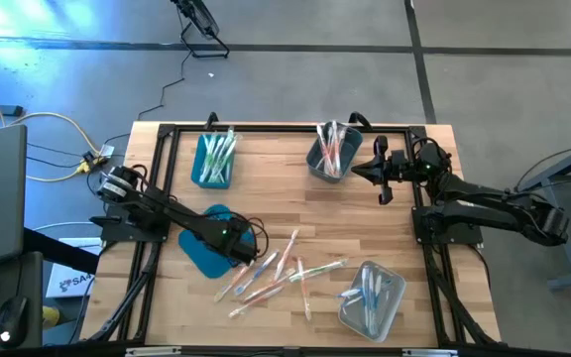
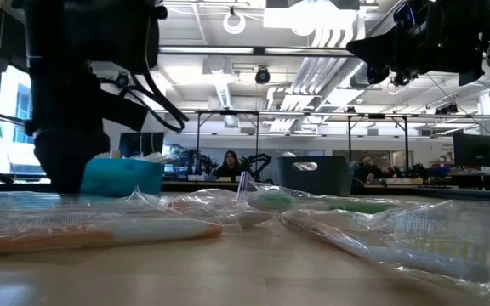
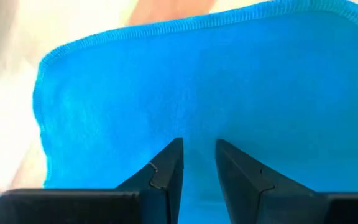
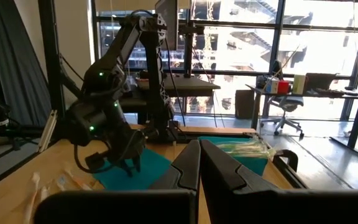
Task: Pick & Place Toothbrushes
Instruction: Adjust the blue tablemat, then put the orange toothbrush into the dark gray bin
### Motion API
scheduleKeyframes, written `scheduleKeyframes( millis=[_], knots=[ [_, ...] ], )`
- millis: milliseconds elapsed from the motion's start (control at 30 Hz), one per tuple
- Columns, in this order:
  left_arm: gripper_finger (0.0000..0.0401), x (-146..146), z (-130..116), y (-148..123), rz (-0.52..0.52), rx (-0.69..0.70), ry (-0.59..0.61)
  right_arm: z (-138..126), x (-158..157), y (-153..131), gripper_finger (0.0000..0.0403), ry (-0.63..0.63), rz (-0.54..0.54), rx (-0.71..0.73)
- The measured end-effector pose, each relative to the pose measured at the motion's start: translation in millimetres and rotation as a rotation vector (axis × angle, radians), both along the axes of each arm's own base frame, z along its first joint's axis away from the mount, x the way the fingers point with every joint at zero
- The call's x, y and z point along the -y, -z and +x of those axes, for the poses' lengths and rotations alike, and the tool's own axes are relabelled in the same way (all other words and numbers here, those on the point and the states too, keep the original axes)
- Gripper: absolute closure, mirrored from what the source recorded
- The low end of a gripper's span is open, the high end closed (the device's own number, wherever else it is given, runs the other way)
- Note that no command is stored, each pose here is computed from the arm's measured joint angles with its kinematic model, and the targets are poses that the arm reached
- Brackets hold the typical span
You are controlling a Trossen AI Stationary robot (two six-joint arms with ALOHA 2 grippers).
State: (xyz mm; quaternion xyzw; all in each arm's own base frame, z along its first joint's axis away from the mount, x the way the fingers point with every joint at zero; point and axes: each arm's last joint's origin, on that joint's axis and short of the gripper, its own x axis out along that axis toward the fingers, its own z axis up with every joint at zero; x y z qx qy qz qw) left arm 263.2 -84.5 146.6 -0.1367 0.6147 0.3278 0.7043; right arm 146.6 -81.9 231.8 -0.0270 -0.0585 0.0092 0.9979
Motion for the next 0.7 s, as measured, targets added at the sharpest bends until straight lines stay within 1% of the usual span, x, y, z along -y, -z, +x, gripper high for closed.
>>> scheduleKeyframes(
  millis=[100, 200, 433, 500, 567, 633, 700],
  knots=[
    [0.0309, -7.6, 3.1, 0.1, 0.000, -0.003, 0.009, 0.0, 0.0, 0.2, 0.0398, 0.000, 0.001, -0.001],
    [0.0309, -12.1, 3.3, -4.1, -0.029, 0.004, 0.004, 0.0, 0.0, 0.2, 0.0398, 0.000, 0.002, -0.002],
    [0.0309, -15.8, -3.2, -34.9, -0.054, 0.126, 0.001, 0.0, -0.1, 0.3, 0.0398, -0.003, 0.002, -0.003],
    [0.0309, -15.4, -5.1, -42.7, -0.095, 0.155, 0.002, 0.1, 0.0, 0.5, 0.0398, -0.003, 0.003, -0.005],
    [0.0309, -13.2, -5.3, -47.6, -0.169, 0.178, 0.008, 0.0, 0.0, 0.7, 0.0398, -0.003, 0.004, -0.006],
    [0.0309, -8.2, -1.7, -48.9, -0.247, 0.210, 0.013, 0.1, 0.0, 1.0, 0.0398, -0.003, 0.006, -0.009],
    [0.0309, -2.7, 0.8, -49.4, -0.300, 0.235, 0.030, 0.1, 0.0, 1.0, 0.0398, -0.003, 0.006, -0.009]
  ],
)
